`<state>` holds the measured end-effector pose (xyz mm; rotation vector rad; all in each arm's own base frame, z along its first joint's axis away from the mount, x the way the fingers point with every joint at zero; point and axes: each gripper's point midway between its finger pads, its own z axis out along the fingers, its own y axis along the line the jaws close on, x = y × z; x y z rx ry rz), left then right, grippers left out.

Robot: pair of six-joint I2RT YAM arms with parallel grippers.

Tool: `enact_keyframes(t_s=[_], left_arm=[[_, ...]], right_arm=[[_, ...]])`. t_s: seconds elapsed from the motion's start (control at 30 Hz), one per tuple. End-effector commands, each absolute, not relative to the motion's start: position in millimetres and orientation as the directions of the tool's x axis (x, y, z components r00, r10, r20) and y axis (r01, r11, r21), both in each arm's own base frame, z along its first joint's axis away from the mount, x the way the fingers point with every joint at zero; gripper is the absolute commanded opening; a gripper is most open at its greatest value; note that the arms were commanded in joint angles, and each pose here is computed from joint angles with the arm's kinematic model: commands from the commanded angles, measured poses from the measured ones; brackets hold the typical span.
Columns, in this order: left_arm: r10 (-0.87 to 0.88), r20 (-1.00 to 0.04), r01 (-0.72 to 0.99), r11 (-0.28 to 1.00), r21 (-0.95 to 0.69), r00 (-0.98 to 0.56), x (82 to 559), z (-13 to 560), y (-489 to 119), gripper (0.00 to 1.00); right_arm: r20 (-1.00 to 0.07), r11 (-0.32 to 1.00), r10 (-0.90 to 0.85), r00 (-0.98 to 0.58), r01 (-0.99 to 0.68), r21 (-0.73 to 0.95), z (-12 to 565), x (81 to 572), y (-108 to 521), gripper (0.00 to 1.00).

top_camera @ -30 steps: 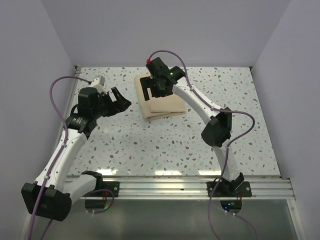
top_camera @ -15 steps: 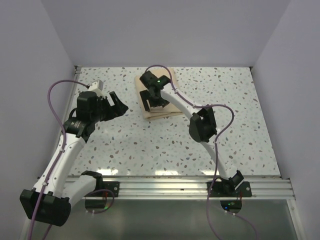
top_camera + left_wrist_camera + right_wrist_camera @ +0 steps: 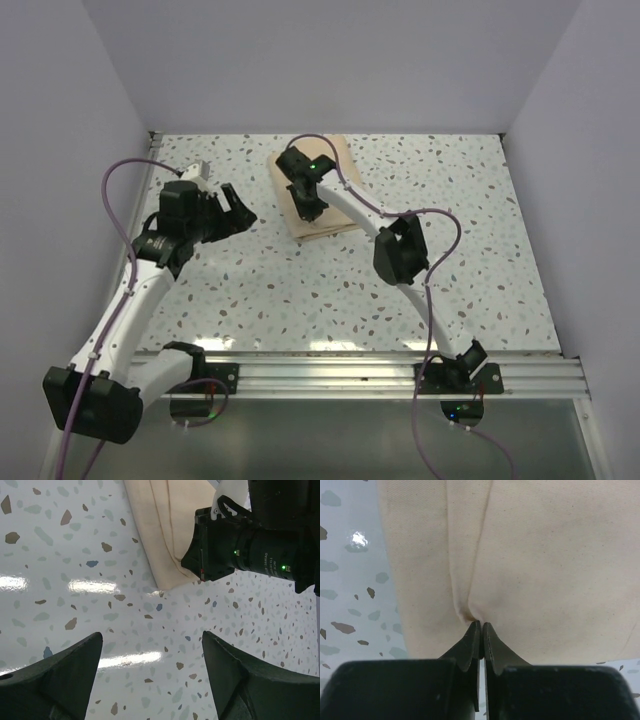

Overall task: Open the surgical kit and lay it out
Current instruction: Open the surgical kit at the center of the board.

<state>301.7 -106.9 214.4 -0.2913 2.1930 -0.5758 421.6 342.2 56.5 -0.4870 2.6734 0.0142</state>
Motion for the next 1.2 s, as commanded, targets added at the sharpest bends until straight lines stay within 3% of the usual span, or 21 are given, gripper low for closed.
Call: enact_keyframes(t_s=[0.0,0.17,0.37,0.5,0.67,0.77,0.87,0.9,1.17], left_arm=[[-0.359,-0.695,0.013,0.883,-0.469,-0.623,313.9,219.5,-107.2,0.83],[-0.244,-0.703,-0.001,0.945,-0.327,-0.668,343.2,210.0,-111.3,0.80],[-0.081,-0.701,0.053,0.984,-0.168,-0.708,396.0,199.2,-157.0,0.79],[0.009,-0.652,0.112,0.987,-0.116,-0.758,424.2,160.5,-205.8,0.79],[0.107,-0.580,0.159,0.986,-0.039,-0.808,426.6,110.0,-259.0,0.79],[0.123,-0.549,0.162,0.987,-0.022,-0.827,428.3,87.0,-280.6,0.79],[0.144,-0.539,0.174,0.985,-0.004,-0.830,430.1,76.6,-298.3,0.79],[0.152,-0.537,0.178,0.984,0.003,-0.830,432.1,78.0,-303.6,0.78],[0.234,-0.587,0.271,0.962,0.026,-0.775,417.3,97.7,-353.4,0.80]], right_arm=[[-0.489,0.949,-0.307,-0.816,-0.302,-0.091,101.6,435.1,329.3,0.00],[-0.611,0.985,-0.153,-0.777,-0.173,-0.026,174.2,451.9,291.8,0.00],[-0.694,0.996,0.076,-0.716,0.084,0.023,236.4,468.7,184.9,0.00],[-0.666,0.963,0.202,-0.718,0.269,0.003,219.0,469.8,105.3,0.00],[-0.612,0.869,0.338,-0.715,0.487,-0.088,190.5,462.0,27.3,0.00],[-0.522,0.851,0.388,-0.759,0.513,-0.114,159.4,452.8,10.2,0.02],[-0.450,0.853,0.387,-0.805,0.498,-0.158,132.6,443.6,1.2,0.70],[-0.423,0.856,0.380,-0.823,0.486,-0.176,124.8,437.4,0.8,0.98],[-0.410,0.863,0.364,-0.836,0.468,-0.188,124.2,406.4,-7.0,0.98]])
